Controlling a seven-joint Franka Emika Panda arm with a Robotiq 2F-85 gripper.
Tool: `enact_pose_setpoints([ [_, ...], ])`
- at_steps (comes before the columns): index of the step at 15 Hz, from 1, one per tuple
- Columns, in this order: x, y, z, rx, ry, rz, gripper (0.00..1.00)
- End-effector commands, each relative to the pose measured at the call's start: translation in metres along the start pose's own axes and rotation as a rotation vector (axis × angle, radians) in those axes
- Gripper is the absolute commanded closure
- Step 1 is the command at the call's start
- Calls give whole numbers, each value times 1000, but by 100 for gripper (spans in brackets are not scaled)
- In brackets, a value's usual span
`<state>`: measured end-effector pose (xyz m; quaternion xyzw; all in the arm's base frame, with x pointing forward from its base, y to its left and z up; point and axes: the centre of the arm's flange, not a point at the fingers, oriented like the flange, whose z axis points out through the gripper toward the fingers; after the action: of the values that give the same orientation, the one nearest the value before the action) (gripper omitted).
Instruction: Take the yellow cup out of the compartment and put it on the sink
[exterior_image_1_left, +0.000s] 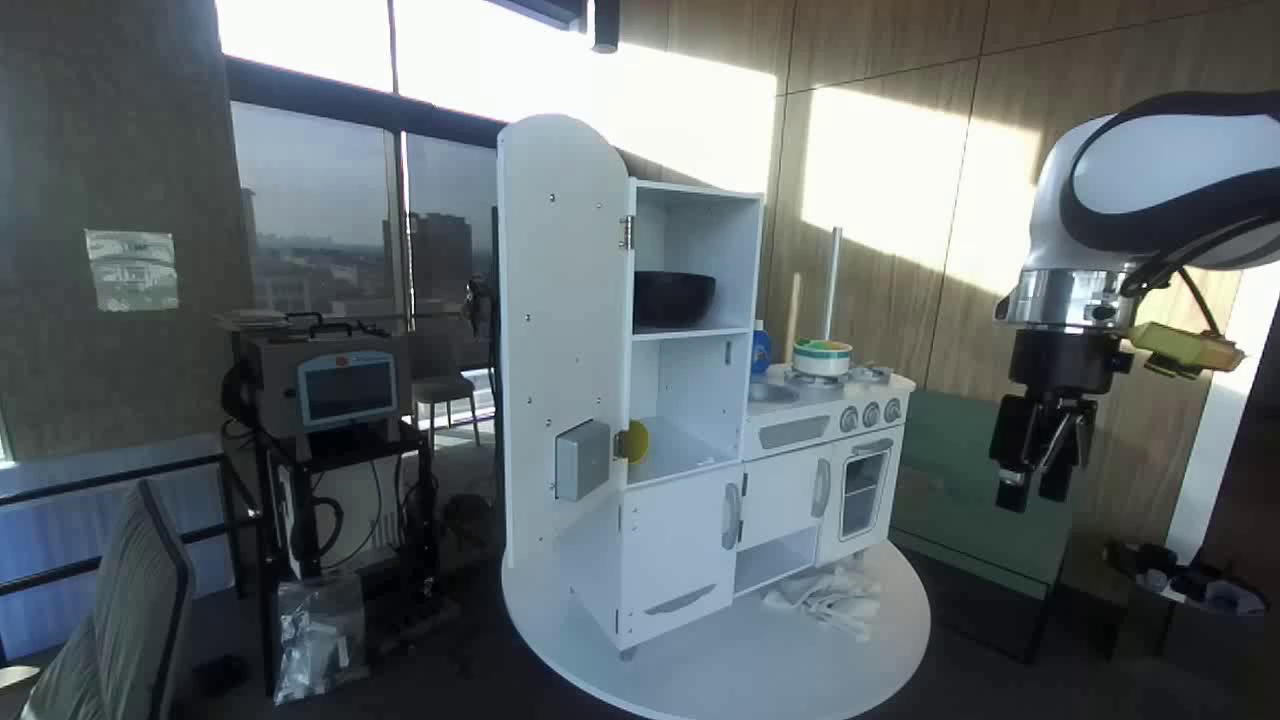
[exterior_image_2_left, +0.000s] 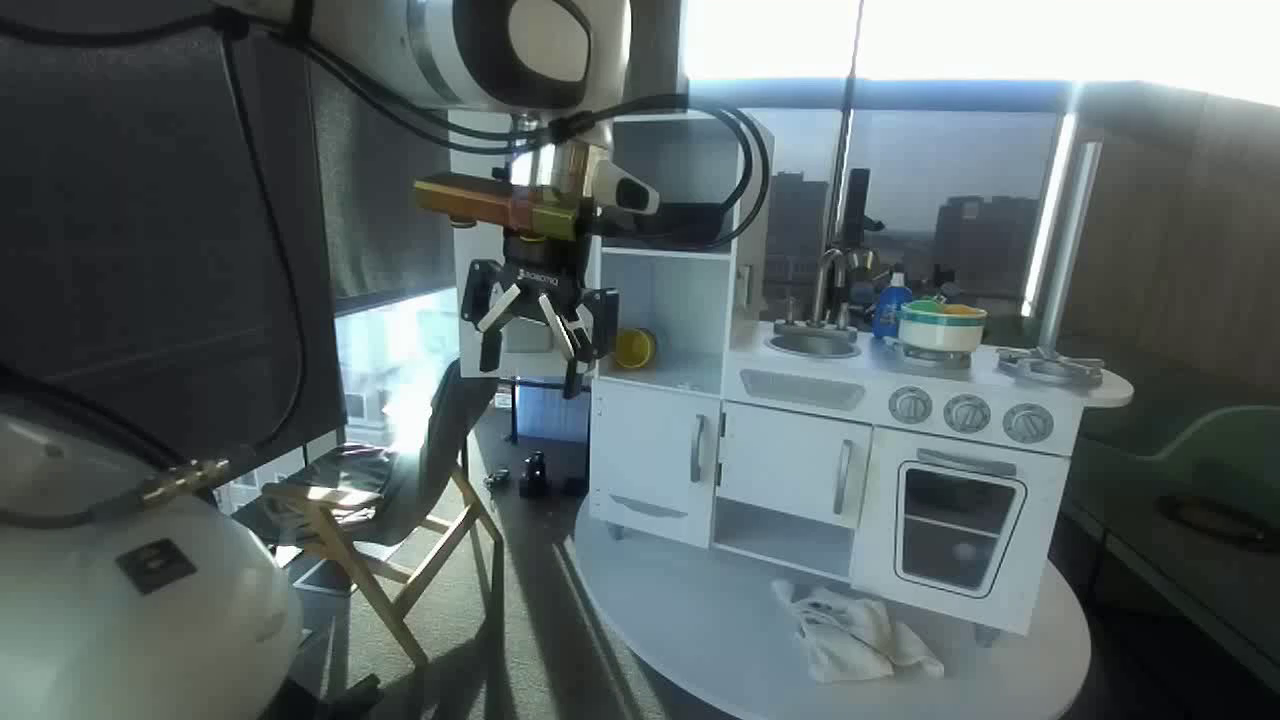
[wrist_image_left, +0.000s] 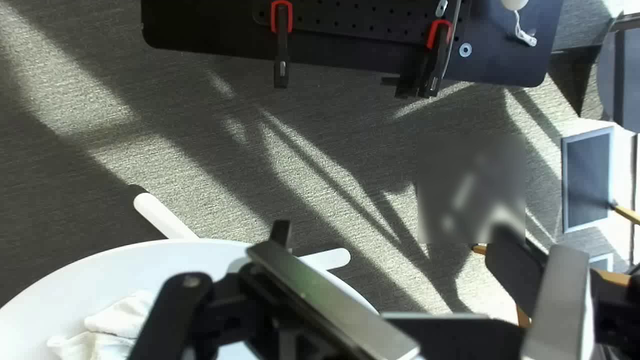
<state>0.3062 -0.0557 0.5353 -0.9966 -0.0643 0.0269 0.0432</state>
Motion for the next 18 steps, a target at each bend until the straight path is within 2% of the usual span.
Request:
enact_pose_setpoints([
  [1, 0, 0, -2, -1, 4, 0, 0],
  [15, 0, 0, -5, -2, 11, 0, 0],
  [18, 20, 2, 9, -21, 1, -12, 0],
])
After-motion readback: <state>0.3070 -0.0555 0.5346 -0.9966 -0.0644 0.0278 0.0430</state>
